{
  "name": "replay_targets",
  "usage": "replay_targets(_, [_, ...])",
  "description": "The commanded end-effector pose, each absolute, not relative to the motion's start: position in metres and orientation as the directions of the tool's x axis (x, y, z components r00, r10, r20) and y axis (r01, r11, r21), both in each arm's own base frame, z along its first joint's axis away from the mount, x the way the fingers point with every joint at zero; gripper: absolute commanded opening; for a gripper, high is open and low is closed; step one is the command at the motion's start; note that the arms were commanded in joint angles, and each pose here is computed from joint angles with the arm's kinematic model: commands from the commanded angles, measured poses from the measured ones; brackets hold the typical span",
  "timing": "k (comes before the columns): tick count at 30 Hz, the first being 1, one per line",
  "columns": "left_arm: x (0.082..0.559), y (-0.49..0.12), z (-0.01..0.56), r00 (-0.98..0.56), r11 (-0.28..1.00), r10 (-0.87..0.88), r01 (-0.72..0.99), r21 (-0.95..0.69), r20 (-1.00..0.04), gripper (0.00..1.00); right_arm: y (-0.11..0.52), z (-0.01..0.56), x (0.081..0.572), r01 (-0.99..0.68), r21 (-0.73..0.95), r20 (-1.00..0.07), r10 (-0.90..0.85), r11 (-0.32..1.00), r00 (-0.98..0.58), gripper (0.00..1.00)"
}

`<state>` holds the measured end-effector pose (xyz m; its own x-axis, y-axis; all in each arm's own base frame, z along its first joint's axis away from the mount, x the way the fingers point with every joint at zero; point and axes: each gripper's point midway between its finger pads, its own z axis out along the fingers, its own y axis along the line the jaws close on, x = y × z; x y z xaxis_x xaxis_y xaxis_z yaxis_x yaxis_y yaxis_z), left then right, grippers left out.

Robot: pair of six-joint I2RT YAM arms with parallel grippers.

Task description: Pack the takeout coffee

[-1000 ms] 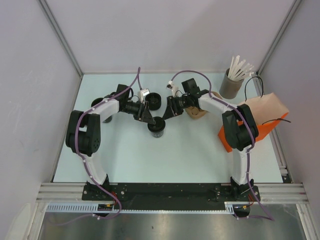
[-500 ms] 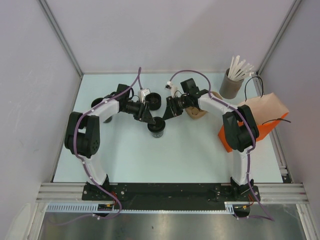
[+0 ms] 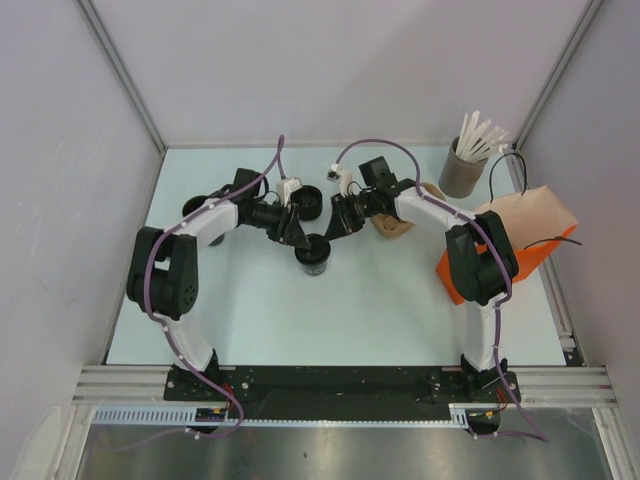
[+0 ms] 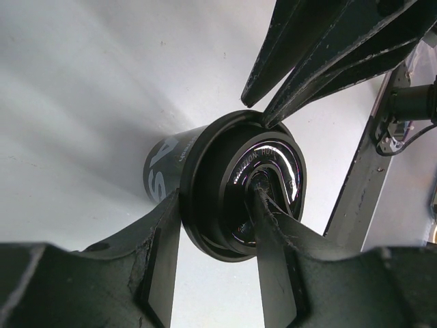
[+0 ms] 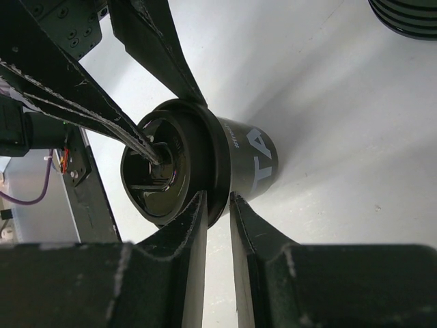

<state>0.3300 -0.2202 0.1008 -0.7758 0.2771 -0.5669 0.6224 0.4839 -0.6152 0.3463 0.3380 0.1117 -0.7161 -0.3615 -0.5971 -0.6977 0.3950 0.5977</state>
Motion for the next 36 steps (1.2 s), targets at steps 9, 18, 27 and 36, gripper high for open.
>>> replay_targets(9, [0.332, -0.187, 0.066, -0.753, 0.633, 0.372, 0.633, -0.446, -0.542, 0.46, 0.306, 0.016, 0.317, -0.662, 0.509, -0.406, -0.524, 0.550, -0.748, 0.22])
replay_targets(18, [0.333, -0.181, 0.069, -0.746, 0.655, 0.380, 0.635, -0.410, -0.547, 0.46, 0.315, 0.002, 0.298, -0.623, 0.590, -0.348, -0.535, 0.513, -0.770, 0.21])
replay_targets(27, [0.333, -0.176, 0.065, -0.745, 0.676, 0.390, 0.631, -0.382, -0.540, 0.46, 0.309, -0.014, 0.295, -0.595, 0.589, -0.300, -0.535, 0.547, -0.790, 0.21])
replay_targets(36, [0.335, -0.171, 0.065, -0.740, 0.688, 0.402, 0.633, -0.355, -0.540, 0.49, 0.298, -0.037, 0.292, -0.597, 0.536, -0.248, -0.565, 0.597, -0.787, 0.21])
